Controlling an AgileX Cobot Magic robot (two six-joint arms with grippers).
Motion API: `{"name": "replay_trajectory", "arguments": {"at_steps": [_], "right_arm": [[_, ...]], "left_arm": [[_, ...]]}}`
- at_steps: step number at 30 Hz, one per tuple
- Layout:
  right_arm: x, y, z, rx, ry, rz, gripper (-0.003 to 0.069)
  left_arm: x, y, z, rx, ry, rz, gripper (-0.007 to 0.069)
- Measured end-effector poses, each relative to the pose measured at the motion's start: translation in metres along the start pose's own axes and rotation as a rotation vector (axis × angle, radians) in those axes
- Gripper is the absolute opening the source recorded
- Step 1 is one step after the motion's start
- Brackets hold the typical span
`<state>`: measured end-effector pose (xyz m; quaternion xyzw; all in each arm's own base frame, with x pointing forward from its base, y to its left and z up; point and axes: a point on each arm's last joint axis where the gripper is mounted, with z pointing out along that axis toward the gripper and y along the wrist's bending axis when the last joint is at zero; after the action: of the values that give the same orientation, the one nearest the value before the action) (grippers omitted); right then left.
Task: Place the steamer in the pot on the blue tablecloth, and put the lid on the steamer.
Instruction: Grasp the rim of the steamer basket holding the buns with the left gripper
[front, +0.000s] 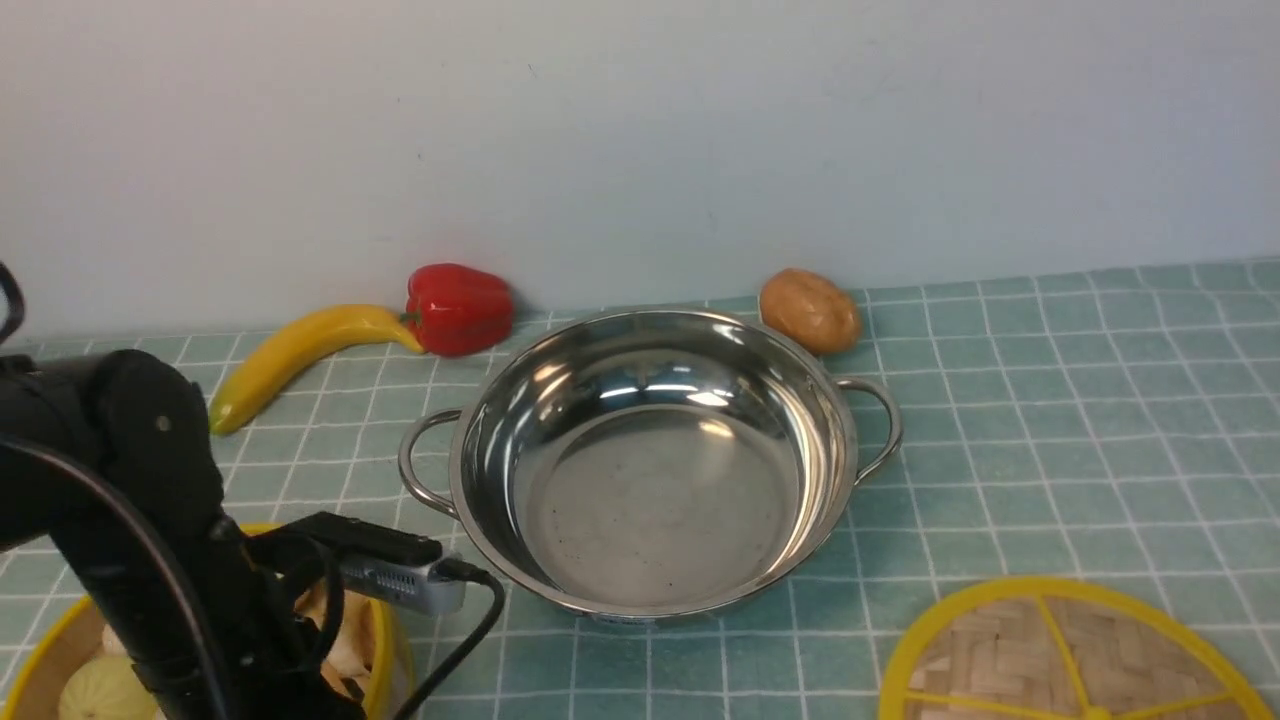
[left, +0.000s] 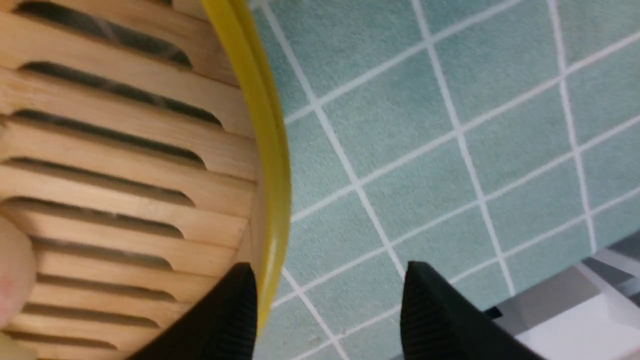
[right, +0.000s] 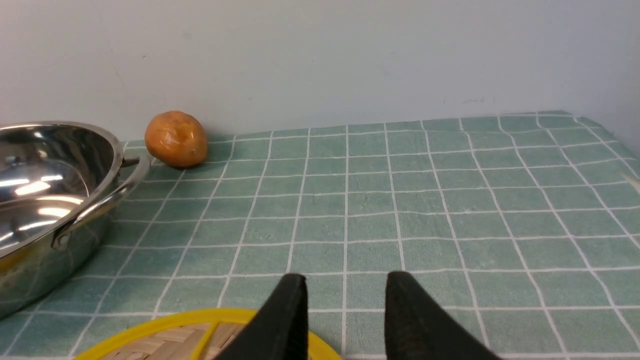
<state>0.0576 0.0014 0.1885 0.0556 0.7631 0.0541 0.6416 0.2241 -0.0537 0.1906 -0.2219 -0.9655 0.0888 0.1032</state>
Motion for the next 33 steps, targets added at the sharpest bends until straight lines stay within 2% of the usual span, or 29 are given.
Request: {"name": "replay_trajectory", "arguments": {"at_steps": [10, 26, 29, 33], "right_arm": [[0.0, 0.0, 0.0, 0.0, 0.0, 0.0, 0.024], [0.0, 0.0, 0.0, 0.0, 0.0, 0.0, 0.024], [0.0, 0.0, 0.0, 0.0, 0.0, 0.0, 0.024], [0.0, 0.0, 0.0, 0.0, 0.0, 0.0, 0.024]], "left_arm": [[-0.016, 0.01, 0.009, -0.074, -0.084, -0.014, 0.0366], [-0.028, 0.018, 0.032, -0.056, 0.006, -0.021, 0.0363], [-0.028, 0.018, 0.032, -0.056, 0.013, -0.032, 0.0325], [-0.026, 0.016, 0.033, -0.03, 0.053, -0.08, 0.0161]]}}
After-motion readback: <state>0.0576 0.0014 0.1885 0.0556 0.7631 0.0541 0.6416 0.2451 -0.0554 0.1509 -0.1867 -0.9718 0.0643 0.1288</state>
